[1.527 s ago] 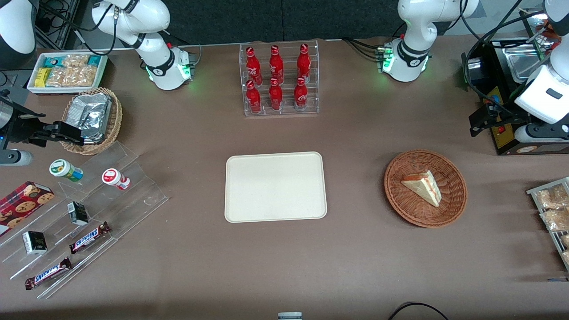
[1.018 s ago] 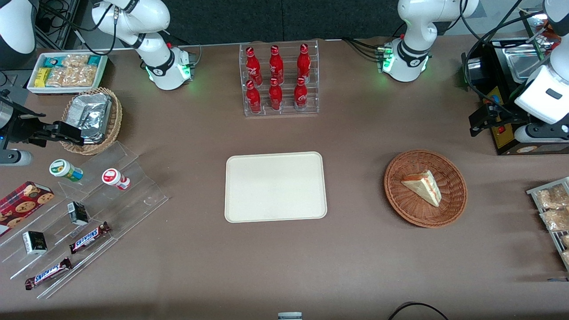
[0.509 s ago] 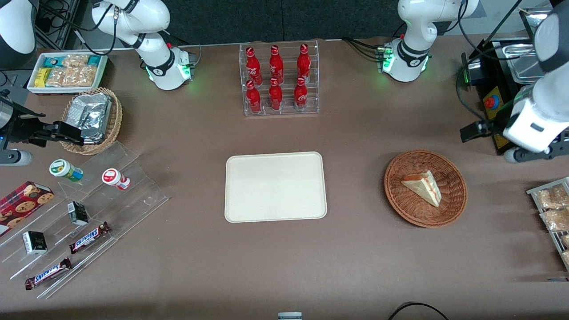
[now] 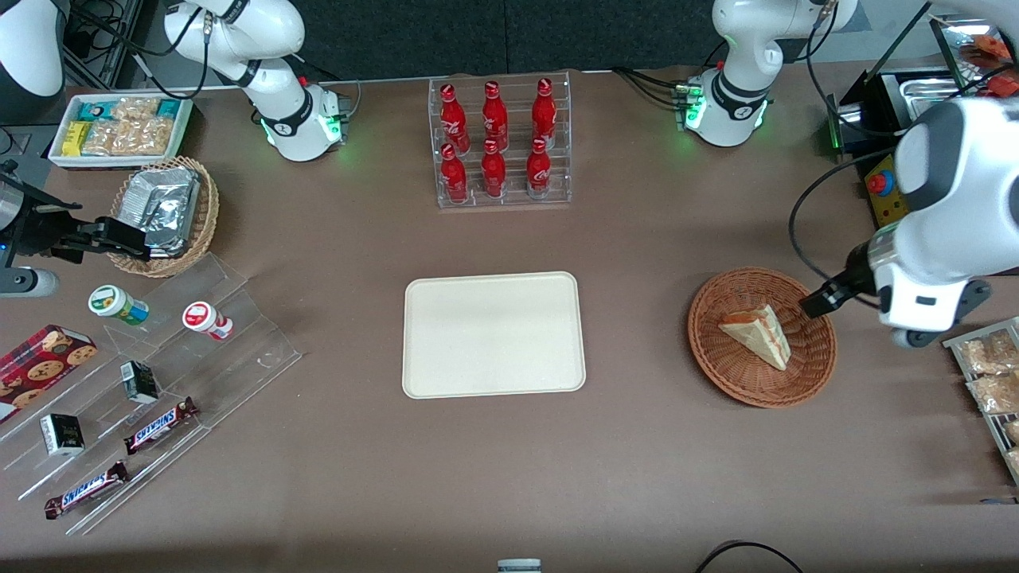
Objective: Place sandwich from basket to tray
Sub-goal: 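Move the left gripper over the wrapped sandwich in the wicker basket, then lower the open left gripper around the sandwich and close it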
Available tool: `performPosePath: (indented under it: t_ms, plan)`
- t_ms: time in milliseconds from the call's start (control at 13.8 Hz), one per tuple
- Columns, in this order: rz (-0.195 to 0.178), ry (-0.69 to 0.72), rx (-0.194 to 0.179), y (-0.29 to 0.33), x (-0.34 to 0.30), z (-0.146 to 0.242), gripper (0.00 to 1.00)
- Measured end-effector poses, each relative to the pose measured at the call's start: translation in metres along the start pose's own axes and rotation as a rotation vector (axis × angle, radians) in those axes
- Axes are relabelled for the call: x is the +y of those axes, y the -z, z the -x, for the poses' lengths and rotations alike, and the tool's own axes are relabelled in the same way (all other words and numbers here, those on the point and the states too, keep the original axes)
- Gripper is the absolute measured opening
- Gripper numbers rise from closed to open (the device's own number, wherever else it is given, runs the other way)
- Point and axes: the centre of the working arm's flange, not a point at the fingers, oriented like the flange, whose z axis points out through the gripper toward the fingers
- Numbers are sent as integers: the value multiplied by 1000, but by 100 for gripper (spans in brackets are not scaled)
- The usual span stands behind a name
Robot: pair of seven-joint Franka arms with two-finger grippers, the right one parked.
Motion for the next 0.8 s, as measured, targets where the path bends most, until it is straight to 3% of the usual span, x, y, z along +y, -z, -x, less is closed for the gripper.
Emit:
performPosePath:
  t_ms: [509, 800]
  plan:
    - [65, 157, 54, -85, 3, 3, 100]
    - [68, 185, 53, -128, -4, 13, 100]
